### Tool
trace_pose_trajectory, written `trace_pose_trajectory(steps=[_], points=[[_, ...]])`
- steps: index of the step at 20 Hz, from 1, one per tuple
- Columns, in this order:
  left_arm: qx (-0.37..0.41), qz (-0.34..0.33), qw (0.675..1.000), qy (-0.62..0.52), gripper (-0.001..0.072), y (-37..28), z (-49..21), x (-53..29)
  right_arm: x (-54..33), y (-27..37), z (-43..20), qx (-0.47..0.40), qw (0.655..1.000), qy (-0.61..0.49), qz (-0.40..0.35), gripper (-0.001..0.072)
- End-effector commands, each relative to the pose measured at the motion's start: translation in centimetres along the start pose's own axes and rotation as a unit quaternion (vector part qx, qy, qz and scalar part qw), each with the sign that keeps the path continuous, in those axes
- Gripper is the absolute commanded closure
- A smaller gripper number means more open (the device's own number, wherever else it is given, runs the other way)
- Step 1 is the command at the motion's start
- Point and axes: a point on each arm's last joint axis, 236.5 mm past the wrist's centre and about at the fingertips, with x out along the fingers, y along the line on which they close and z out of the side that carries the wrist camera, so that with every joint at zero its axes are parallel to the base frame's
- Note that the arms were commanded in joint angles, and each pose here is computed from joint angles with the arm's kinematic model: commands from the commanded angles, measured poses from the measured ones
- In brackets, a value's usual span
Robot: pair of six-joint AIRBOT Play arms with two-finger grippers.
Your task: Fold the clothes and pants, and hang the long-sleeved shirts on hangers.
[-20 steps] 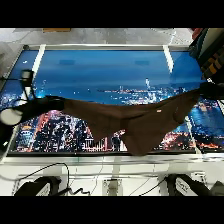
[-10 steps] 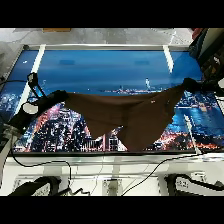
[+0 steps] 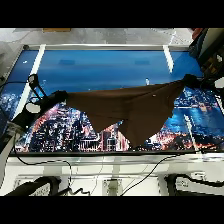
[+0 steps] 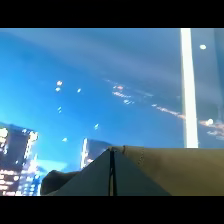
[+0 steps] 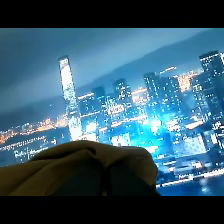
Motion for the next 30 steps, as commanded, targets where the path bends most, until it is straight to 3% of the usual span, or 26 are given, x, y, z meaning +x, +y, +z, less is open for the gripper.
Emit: trace_pose_trajectory(steps=[1,5,15,16,17,18,19,20,25,28,30], points=[[-0.009,0.022,1.000,0.001,0.0697,1.7,-0.8,1.6,1.8,-0.8,-0.3,0.009,1.000,-0.001,-0.005,0.0698],[-0.073,0.059,0.993,-0.072,0.0697,3.3,1.4,2.6,3.2,-0.5,0.0,0.036,0.999,-0.013,0.008,0.0698],[-0.037,0.108,0.987,-0.110,0.0691,3.3,-0.7,5.8,4.8,4.1,-0.1,0.006,0.999,-0.031,0.033,0.0698],[-0.036,0.112,0.986,-0.117,0.0632,3.5,-0.5,5.7,4.8,4.3,0.0,0.004,0.999,-0.032,0.034,0.0681],[-0.036,0.114,0.985,-0.122,0.0435,3.6,-0.2,5.6,4.8,4.3,0.1,0.004,0.999,-0.035,0.033,0.0557],[-0.035,0.115,0.985,-0.126,0.0208,3.7,0.0,5.5,4.8,4.2,0.2,0.004,0.999,-0.038,0.032,0.0363],[-0.035,0.115,0.984,-0.128,0.0028,3.6,0.1,5.5,4.8,4.2,0.2,0.004,0.999,-0.038,0.032,0.0225],[-0.033,0.112,0.985,-0.127,0.0003,3.4,0.2,5.3,4.8,4.3,0.1,0.004,0.999,-0.035,0.033,0.0204],[-0.045,0.024,0.998,-0.027,0.0017,0.3,-1.2,2.9,3.5,2.7,-0.6,-0.039,0.999,-0.010,0.006,0.0206],[-0.084,-0.014,0.994,0.070,0.0018,1.6,-3.8,1.4,2.9,0.4,-1.7,-0.032,0.999,0.023,-0.010,0.0206],[-0.073,-0.001,0.991,0.109,0.0018,4.5,-4.9,0.5,2.5,-1.2,-2.6,-0.019,0.999,0.046,-0.018,0.0207]])
